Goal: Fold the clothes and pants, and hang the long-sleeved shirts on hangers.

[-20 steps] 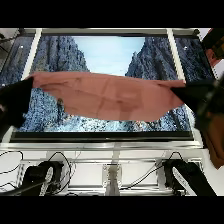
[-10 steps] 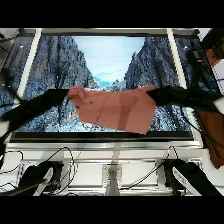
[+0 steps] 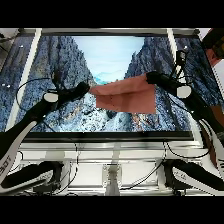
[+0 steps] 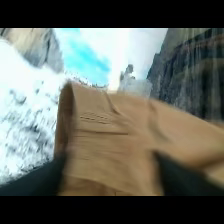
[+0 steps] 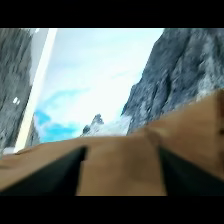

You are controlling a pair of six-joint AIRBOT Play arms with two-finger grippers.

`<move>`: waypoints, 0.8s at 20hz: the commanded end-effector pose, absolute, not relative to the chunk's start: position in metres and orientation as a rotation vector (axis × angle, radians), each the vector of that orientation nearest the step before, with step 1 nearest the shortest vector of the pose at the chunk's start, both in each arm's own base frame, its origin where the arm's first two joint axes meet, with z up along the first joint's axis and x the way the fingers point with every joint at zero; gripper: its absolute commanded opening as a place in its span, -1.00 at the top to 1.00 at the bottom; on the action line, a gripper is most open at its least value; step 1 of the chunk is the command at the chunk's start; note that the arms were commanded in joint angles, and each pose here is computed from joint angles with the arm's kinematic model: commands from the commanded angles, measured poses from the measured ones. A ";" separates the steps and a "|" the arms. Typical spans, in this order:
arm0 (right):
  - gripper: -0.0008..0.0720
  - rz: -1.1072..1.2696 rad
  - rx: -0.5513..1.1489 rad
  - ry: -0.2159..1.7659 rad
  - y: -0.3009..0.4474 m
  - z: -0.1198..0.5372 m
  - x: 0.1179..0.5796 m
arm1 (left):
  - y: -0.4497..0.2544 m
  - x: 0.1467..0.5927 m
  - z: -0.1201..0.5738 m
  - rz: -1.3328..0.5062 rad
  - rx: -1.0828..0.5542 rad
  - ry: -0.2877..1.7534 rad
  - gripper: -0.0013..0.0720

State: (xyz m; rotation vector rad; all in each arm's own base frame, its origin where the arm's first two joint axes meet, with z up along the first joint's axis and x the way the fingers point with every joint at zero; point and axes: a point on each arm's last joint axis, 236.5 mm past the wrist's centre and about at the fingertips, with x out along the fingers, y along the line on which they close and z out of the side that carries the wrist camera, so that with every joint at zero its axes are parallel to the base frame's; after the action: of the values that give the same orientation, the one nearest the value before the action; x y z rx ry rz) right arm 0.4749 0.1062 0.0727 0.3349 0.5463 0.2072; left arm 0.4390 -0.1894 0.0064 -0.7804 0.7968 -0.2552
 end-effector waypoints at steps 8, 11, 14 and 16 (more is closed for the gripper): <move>-0.33 0.125 0.431 0.891 0.012 0.018 0.433 | -0.162 0.427 0.008 -0.496 -0.333 0.852 -0.93; -0.33 0.131 0.516 1.183 -0.015 -0.022 0.370 | -0.156 0.398 -0.004 -0.572 -0.337 0.984 -0.93; -0.33 0.173 0.614 1.383 -0.012 -0.051 0.333 | -0.160 0.391 -0.005 -0.595 -0.340 1.007 -0.93; -0.33 0.207 0.663 1.449 0.000 -0.064 0.327 | -0.164 0.389 -0.006 -0.604 -0.335 1.010 -0.93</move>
State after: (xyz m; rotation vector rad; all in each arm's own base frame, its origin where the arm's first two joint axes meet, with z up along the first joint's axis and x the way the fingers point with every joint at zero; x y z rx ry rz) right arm 0.3625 -0.0134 -0.0479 0.5682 1.2674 0.1370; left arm 0.4017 -0.1611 -0.0021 -0.3520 0.9658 -0.5652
